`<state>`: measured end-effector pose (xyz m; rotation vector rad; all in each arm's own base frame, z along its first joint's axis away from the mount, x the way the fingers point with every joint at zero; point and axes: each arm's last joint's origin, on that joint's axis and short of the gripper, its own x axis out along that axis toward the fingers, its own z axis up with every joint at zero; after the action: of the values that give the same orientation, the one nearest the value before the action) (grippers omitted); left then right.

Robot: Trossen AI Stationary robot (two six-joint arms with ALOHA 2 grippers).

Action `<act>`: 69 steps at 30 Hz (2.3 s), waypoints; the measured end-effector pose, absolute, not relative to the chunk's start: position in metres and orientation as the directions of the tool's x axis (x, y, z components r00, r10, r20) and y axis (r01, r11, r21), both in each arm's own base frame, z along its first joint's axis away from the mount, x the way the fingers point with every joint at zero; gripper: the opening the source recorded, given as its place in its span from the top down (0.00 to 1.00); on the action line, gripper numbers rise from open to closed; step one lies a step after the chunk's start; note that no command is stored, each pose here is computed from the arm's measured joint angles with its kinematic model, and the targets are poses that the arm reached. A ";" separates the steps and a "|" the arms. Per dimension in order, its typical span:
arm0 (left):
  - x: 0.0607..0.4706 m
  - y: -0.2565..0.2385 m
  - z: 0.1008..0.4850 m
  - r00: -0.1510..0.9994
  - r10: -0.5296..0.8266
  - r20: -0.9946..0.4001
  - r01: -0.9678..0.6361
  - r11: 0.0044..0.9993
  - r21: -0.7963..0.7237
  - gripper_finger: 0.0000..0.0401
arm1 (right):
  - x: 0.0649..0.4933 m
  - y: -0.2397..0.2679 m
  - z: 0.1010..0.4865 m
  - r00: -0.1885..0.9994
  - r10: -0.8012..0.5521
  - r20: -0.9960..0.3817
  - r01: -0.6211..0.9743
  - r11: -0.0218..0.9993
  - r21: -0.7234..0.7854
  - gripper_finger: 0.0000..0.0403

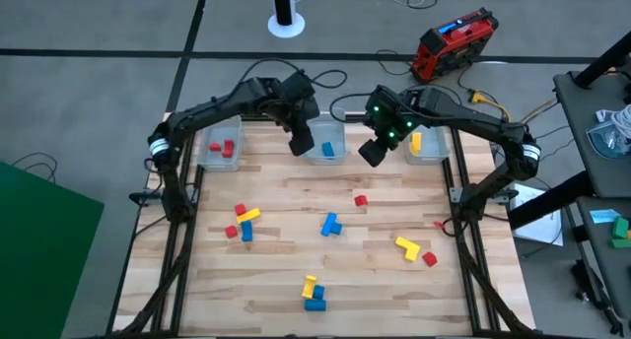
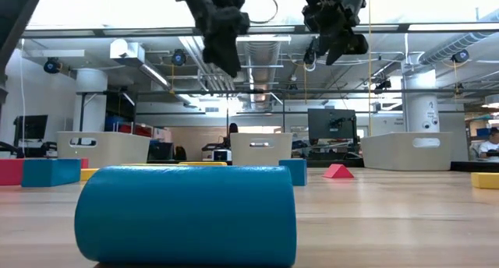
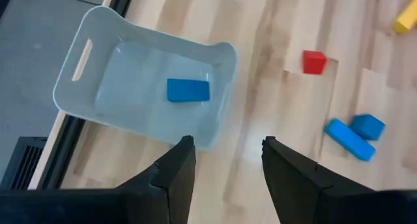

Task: Sort blocks
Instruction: Put the red block into the left gray bin

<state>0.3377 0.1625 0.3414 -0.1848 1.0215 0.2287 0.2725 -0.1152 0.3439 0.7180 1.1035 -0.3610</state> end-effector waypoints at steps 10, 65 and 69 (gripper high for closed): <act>0.273 0.111 0.344 0.635 0.126 -0.762 -0.340 0.931 -0.130 0.61 | 0.283 -0.086 0.338 0.380 0.084 -0.921 0.378 0.895 0.237 0.57; 0.204 0.038 0.334 0.852 0.154 -0.501 -0.339 0.891 -0.303 0.61 | 0.290 -0.042 0.117 0.330 0.032 -0.944 -0.042 0.999 0.019 0.32; 0.204 0.038 0.334 0.852 0.154 -0.500 -0.340 0.889 -0.306 0.61 | 0.290 -0.042 0.117 0.334 0.035 -0.942 -0.063 0.998 0.015 0.38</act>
<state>0.2036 0.0382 0.3338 -0.3983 0.4860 0.2672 0.2902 -0.0422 0.1174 -0.0254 1.2287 0.0640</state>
